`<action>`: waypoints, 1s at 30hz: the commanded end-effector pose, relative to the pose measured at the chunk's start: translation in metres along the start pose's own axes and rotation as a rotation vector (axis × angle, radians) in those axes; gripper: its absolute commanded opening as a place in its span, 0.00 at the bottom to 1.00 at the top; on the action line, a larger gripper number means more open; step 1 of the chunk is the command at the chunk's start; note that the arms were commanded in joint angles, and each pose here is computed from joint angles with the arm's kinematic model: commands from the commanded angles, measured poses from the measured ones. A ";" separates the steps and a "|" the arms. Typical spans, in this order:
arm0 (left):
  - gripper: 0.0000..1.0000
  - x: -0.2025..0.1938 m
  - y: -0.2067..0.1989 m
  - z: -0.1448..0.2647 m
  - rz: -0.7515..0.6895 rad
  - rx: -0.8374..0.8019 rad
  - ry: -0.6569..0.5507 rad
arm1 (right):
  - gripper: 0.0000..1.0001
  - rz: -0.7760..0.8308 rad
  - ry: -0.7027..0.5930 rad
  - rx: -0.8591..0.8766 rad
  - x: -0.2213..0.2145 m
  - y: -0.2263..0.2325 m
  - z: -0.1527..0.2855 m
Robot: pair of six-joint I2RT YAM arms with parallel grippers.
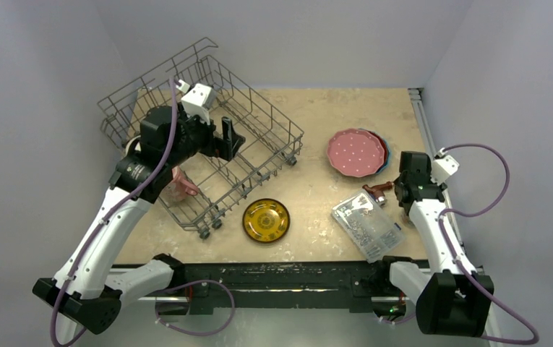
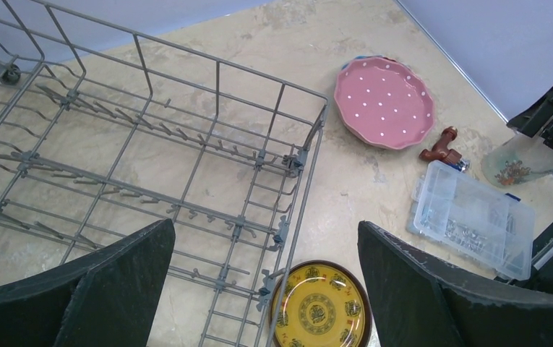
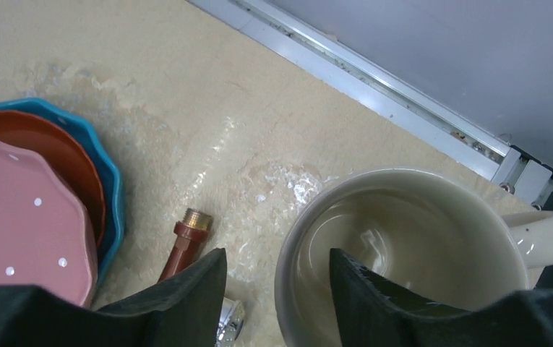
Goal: Load the mixed dishes into the dish rack
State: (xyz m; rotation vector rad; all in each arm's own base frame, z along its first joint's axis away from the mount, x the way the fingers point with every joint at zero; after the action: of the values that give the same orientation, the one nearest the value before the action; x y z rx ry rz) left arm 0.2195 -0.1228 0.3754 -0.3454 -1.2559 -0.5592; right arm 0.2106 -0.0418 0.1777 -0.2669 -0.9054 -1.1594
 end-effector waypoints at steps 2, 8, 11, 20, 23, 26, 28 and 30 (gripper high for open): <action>0.96 0.007 0.000 -0.003 -0.024 -0.011 -0.033 | 0.46 -0.115 -0.070 0.044 0.000 0.001 -0.005; 0.96 0.006 0.000 -0.005 -0.021 -0.013 -0.026 | 0.32 -0.098 -0.061 0.026 -0.005 0.001 -0.011; 0.96 0.004 0.000 -0.006 -0.022 -0.006 -0.022 | 0.12 -0.106 -0.053 0.002 -0.006 0.001 -0.012; 0.95 0.003 0.001 -0.010 -0.013 -0.005 -0.004 | 0.00 -0.132 -0.126 -0.029 0.018 -0.004 0.009; 0.95 0.003 -0.001 -0.010 -0.003 -0.015 -0.003 | 0.00 -0.155 -0.161 0.003 0.031 -0.006 0.025; 0.95 0.003 -0.001 -0.009 -0.001 -0.014 -0.006 | 0.00 -0.186 -0.203 0.114 0.045 -0.005 0.042; 0.94 0.002 0.000 -0.011 0.001 -0.008 -0.002 | 0.00 -0.209 -0.223 0.199 0.053 -0.003 0.054; 0.94 0.002 0.000 -0.011 0.004 -0.010 0.004 | 0.00 -0.218 -0.226 0.260 0.060 0.000 0.064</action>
State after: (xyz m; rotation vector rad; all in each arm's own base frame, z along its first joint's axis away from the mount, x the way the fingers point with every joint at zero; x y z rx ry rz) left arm 0.2274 -0.1267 0.3667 -0.3431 -1.2165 -0.5575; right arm 0.1794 -0.0434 0.2078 -0.2189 -1.0700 -1.2248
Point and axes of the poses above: each gripper's point midway between its finger pads, its own z axis back along the fingers, its own y axis along the line the jaws close on, x = y × z, the point moved 9 cm from there along z, back along the fingers, and after that the axes turned 14 degrees about -z, right-handed, at the moved point
